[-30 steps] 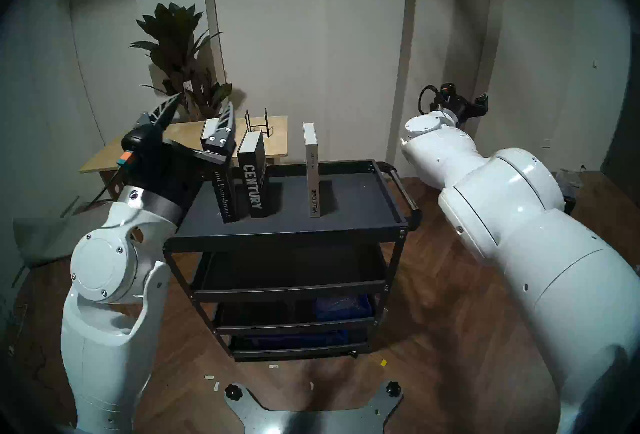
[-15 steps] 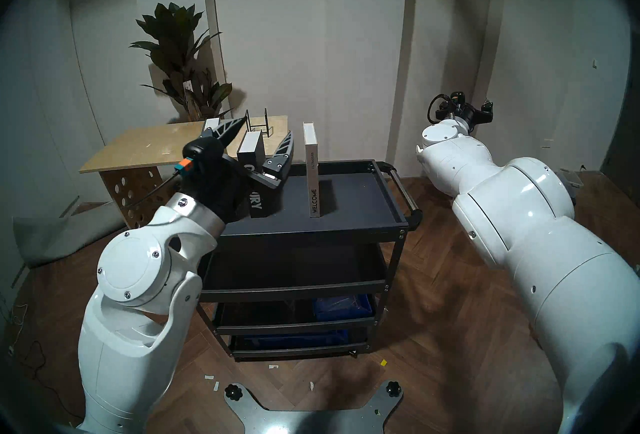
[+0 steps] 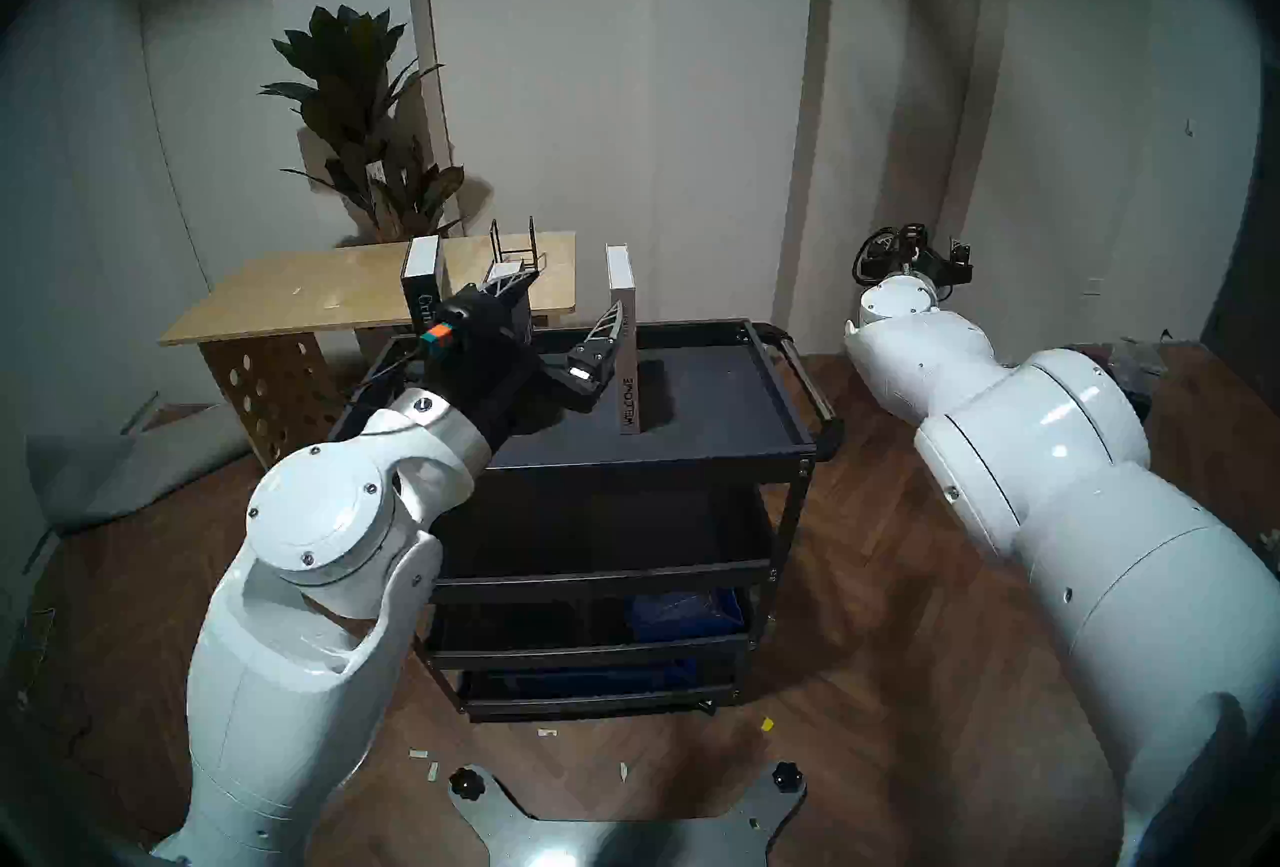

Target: Sort the books onto the shelf by size, largest to the left

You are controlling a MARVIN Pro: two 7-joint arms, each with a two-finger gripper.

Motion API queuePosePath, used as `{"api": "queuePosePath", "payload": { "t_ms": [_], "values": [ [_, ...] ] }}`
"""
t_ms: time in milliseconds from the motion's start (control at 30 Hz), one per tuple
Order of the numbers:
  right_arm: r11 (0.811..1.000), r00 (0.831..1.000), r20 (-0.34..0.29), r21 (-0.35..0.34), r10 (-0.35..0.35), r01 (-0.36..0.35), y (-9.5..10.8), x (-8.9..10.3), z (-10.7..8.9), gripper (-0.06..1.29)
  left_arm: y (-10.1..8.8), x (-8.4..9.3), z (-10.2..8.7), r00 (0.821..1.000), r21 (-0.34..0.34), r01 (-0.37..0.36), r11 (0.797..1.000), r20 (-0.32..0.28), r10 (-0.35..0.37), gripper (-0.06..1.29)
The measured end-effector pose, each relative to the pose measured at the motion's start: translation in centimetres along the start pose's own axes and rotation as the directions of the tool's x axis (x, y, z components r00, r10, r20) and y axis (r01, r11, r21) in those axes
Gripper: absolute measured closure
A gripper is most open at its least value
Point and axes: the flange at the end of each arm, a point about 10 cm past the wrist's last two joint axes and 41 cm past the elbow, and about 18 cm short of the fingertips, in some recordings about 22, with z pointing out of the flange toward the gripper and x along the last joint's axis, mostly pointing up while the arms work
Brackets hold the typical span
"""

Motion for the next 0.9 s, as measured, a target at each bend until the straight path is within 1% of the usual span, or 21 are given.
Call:
{"api": "queuePosePath", "payload": {
  "t_ms": [33, 267, 433, 533, 700, 900],
  "values": [
    [1.0, 1.0, -0.002, 0.005, 0.004, -0.004, 0.0, 0.1, 0.0, 0.02, 0.0, 0.0, 0.1, 1.0, 0.0, 0.0, 1.0, 0.003, 0.0, -0.01],
    [0.994, 0.998, -0.045, 0.103, 0.047, -0.042, -0.8, 1.4, 0.4, 0.02, 0.0, -0.7, 1.1, 0.999, 0.002, -0.006, 1.0, 0.047, 0.006, -0.01],
    [0.983, 0.995, -0.072, 0.175, 0.074, -0.061, -1.1, 2.1, 0.5, 0.02, -0.6, -1.8, 2.0, 0.996, 0.038, -0.017, 0.999, 0.092, 0.013, -0.01],
    [0.978, 0.993, -0.076, 0.197, 0.087, -0.071, -1.2, 2.2, 0.5, 0.02, -0.7, -2.3, 2.2, 0.994, 0.05, -0.02, 0.999, 0.11, 0.014, -0.01],
    [0.964, 0.992, -0.061, 0.249, 0.112, -0.093, -1.4, 1.3, 0.1, 0.02, -0.5, -3.4, 2.7, 0.989, 0.062, -0.024, 0.998, 0.149, 0.014, -0.01],
    [0.941, 0.99, -0.02, 0.313, 0.14, -0.127, -1.8, -0.8, -0.7, 0.02, -0.3, -4.3, 3.1, 0.983, 0.08, -0.032, 0.996, 0.181, 0.017, -0.01]
  ]
}}
